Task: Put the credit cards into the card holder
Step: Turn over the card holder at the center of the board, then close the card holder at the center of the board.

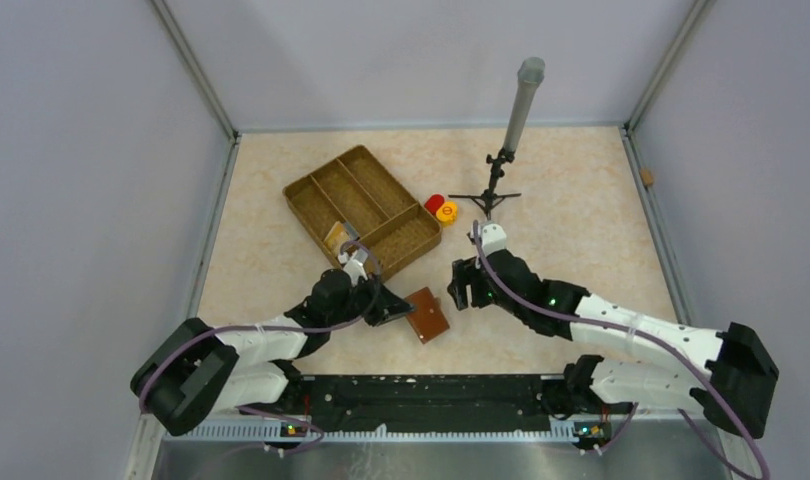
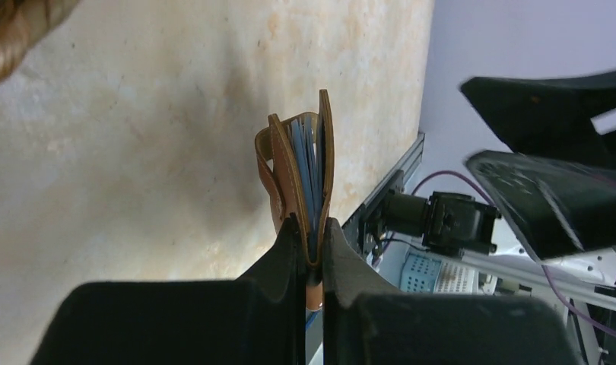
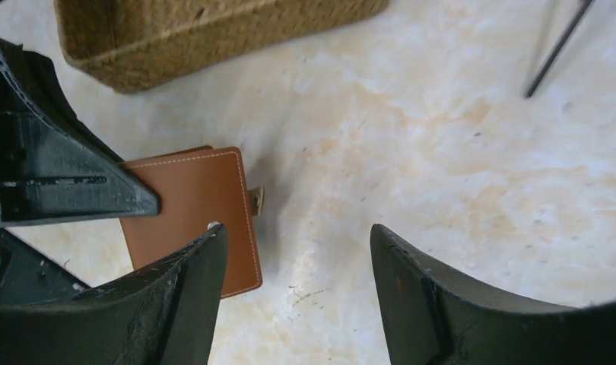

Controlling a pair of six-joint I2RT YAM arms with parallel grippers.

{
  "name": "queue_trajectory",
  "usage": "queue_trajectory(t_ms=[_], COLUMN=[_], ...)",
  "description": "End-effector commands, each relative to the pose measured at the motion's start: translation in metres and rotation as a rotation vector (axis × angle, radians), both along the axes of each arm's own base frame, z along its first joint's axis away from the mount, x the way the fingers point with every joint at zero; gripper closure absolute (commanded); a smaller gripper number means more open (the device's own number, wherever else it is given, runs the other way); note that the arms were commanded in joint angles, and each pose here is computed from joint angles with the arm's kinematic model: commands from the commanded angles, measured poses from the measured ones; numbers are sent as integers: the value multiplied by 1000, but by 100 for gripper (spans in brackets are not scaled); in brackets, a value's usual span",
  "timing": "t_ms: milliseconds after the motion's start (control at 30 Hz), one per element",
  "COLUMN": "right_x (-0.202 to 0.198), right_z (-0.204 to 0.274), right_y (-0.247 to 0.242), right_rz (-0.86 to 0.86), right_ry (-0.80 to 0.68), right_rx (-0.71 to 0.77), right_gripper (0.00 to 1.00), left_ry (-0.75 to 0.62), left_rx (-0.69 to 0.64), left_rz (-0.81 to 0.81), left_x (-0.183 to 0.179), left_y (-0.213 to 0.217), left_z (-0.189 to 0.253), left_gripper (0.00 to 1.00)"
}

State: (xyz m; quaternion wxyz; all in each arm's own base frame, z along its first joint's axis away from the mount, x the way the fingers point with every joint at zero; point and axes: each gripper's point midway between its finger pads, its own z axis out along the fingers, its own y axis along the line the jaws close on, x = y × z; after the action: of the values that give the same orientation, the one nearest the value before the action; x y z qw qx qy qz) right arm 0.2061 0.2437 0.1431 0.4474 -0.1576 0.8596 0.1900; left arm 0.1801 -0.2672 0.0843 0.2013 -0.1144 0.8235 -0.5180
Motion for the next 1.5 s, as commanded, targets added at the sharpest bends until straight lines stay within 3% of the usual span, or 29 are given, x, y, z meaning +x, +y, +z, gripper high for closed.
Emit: queue_trajectory(t_ms=[0,167,300,467,600,900,1467], right_x=[-21,-29,-34,-26,-23,-16,-7], right_z=[-24,-50,-64,-63,-58,-63,-79], right_y=[26,45,58,65,71,75,88], right_rz=[163,220,241,204,225,194,154], right_ry=[157,268,343,339,328,308,296], right_rx=[121,126,152,180,167,10,-141], right_gripper=[33,41,48,50,51,53,70], left_ry=[-28,30,67,92,120,189,193], left_rx=[-42,126,268,414,471,421,474], left_rz=[-34,-60,-46,3,19,92,67], left_x=[-7,-16,-19,-20,-24,-29,-33], left_y=[3,25,42,66,76,73,63], left_z=[3,-42,-65,-78,-78,-68,-70], left_gripper=[100,93,76,45,31,32,33])
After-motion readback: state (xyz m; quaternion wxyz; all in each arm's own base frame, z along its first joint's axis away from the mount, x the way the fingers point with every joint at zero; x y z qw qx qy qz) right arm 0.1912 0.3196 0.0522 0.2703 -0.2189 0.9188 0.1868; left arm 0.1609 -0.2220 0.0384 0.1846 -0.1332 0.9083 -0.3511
